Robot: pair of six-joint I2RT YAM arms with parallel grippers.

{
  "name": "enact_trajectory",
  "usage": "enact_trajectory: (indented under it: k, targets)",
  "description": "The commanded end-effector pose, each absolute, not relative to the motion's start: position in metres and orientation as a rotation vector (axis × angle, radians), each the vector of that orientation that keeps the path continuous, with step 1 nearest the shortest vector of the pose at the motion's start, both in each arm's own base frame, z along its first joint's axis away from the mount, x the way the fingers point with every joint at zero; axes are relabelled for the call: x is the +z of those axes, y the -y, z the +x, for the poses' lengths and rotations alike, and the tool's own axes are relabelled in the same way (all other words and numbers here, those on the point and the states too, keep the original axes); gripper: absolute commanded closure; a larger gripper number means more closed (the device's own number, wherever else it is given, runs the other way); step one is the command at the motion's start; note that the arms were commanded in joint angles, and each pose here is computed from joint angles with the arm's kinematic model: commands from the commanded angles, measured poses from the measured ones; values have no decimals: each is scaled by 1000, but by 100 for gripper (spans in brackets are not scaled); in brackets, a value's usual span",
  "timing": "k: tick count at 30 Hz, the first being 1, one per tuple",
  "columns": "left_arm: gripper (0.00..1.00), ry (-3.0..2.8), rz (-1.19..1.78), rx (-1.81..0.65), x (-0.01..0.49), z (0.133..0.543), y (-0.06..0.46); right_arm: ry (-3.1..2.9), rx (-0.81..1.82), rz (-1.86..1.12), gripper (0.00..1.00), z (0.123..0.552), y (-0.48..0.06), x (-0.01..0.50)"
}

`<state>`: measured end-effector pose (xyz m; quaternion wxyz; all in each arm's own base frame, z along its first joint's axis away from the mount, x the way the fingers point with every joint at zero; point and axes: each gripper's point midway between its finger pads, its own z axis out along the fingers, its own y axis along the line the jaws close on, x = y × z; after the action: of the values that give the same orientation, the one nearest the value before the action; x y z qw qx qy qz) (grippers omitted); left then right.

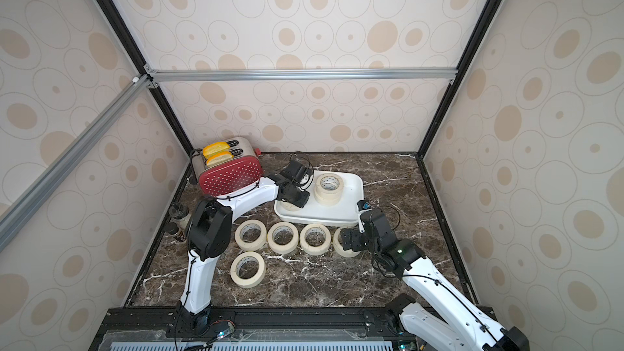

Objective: Take out the art tape in the storage box
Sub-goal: Pick up the art tape from the storage box.

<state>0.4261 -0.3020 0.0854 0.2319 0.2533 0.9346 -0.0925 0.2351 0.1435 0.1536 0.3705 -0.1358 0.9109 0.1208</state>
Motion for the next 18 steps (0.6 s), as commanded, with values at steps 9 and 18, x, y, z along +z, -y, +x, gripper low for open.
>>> enact_trajectory:
  k: [9, 18]
  targets:
    - [83, -2373, 576, -337, 189, 410, 298, -2341, 283, -360, 0, 237, -141, 150]
    - [83, -2311, 607, -355, 227, 367, 293, -2337, 274, -371, 0, 243, -143, 149]
